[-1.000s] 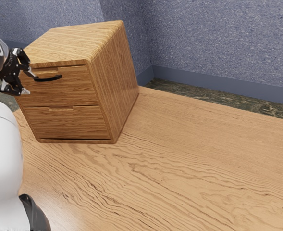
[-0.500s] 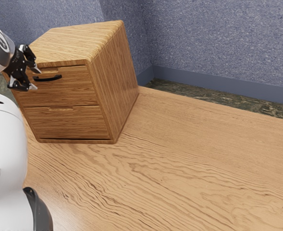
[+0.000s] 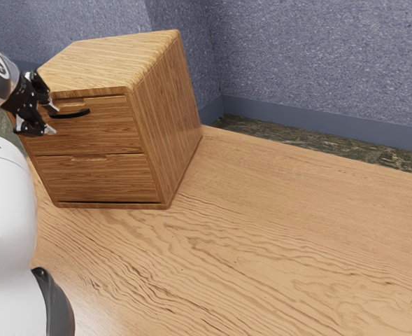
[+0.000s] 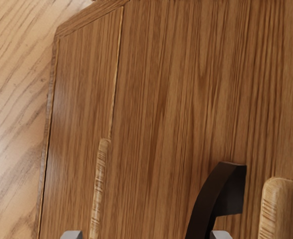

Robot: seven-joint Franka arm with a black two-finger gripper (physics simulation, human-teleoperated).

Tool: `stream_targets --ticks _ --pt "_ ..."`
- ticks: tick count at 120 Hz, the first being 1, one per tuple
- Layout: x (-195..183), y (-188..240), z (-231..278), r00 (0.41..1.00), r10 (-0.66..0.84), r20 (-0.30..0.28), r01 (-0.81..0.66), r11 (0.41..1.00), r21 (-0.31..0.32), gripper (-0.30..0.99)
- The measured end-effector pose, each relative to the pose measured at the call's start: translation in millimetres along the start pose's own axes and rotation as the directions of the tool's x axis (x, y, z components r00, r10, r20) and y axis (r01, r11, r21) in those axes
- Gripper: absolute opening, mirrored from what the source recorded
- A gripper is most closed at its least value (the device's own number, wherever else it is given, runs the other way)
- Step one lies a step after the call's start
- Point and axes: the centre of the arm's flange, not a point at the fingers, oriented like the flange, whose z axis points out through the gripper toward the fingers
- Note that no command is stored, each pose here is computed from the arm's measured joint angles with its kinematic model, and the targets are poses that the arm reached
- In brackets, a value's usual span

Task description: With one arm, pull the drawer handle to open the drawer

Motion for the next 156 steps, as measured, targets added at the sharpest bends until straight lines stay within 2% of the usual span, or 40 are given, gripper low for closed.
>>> stream_targets --ticks 19,44,94,156 --pt "5 0 0 1.000 -0.006 0.004 0.006 1.000 0.002 0.28" --pt "-11 5 6 0.999 0.035 0.016 -0.035 0.999 0.005 0.26" --pt "-11 5 7 0.999 0.051 0.016 -0.051 0.999 0.007 0.14" --pt "-19 5 7 0.996 0.083 0.014 -0.083 0.996 0.006 0.08"
